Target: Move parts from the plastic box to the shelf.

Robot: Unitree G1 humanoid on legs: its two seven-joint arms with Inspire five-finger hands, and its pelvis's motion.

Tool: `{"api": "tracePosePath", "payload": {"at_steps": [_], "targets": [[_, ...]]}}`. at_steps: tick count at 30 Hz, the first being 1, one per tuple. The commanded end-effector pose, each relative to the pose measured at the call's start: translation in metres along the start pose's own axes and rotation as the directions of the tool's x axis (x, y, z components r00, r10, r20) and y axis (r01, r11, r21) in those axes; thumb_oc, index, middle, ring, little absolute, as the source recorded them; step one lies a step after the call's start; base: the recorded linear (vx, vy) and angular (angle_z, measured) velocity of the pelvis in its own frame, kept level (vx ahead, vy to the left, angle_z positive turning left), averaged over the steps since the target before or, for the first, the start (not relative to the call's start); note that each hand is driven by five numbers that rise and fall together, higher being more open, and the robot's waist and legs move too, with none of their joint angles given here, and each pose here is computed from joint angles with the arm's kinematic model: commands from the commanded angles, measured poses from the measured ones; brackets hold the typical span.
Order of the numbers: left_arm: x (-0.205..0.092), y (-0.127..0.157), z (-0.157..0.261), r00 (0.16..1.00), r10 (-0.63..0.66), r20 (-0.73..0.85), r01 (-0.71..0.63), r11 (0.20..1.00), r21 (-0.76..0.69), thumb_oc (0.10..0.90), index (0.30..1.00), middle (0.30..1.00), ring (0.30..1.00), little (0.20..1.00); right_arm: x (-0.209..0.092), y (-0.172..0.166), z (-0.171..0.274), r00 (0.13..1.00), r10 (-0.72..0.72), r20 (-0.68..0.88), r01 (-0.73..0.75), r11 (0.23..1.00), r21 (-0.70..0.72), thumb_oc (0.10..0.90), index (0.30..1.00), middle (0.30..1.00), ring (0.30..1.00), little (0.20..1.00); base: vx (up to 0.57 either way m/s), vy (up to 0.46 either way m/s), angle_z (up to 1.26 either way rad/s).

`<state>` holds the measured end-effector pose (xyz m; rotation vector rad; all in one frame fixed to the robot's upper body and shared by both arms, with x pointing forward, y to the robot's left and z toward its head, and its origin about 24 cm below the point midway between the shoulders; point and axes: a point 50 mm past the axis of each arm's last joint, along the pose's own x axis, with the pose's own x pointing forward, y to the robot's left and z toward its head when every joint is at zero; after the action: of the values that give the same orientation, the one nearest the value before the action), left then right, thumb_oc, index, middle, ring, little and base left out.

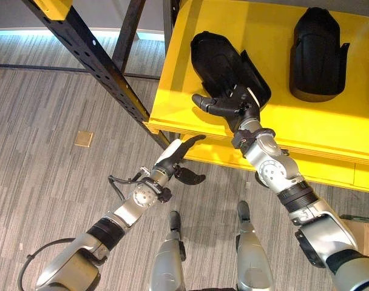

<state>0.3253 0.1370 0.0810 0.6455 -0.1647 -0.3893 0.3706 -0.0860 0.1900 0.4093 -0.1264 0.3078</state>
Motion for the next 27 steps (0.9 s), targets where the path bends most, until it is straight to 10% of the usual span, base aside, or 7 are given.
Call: {"api": "tracePosePath", "payload": {"at_steps": [1, 22, 27], "targets": [[0.026, 0.013, 0.050, 0.976, 0.072, 0.206, -0.071, 0.997, -0.010, 0.900, 1.000, 1.000, 1.000, 1.000, 0.008, 0.048, 0.022, 0.977, 0.184, 0.105, -0.202, 0.959, 0.198, 0.900, 1.000, 1.000, 1.000, 1.000, 0.00, 0.000, 0.00], [0.027, 0.018, 0.053, 0.977, 0.065, 0.204, -0.063, 0.998, -0.015, 0.900, 1.000, 1.000, 1.000, 1.000, 0.012, 0.050, 0.049, 0.954, 0.069, 0.290, -0.201, 0.869, 0.453, 0.900, 1.000, 1.000, 1.000, 1.000, 0.00, 0.007, 0.00], [-0.022, 0.018, 0.047, 0.959, -0.015, 0.284, 0.016, 1.000, 0.000, 0.900, 1.000, 1.000, 1.000, 1.000, 0.006, 0.021, 0.085, 0.900, -0.091, 0.427, -0.122, 0.886, 0.446, 0.900, 1.000, 1.000, 1.000, 1.000, -0.01, -0.027, 0.07]]}}
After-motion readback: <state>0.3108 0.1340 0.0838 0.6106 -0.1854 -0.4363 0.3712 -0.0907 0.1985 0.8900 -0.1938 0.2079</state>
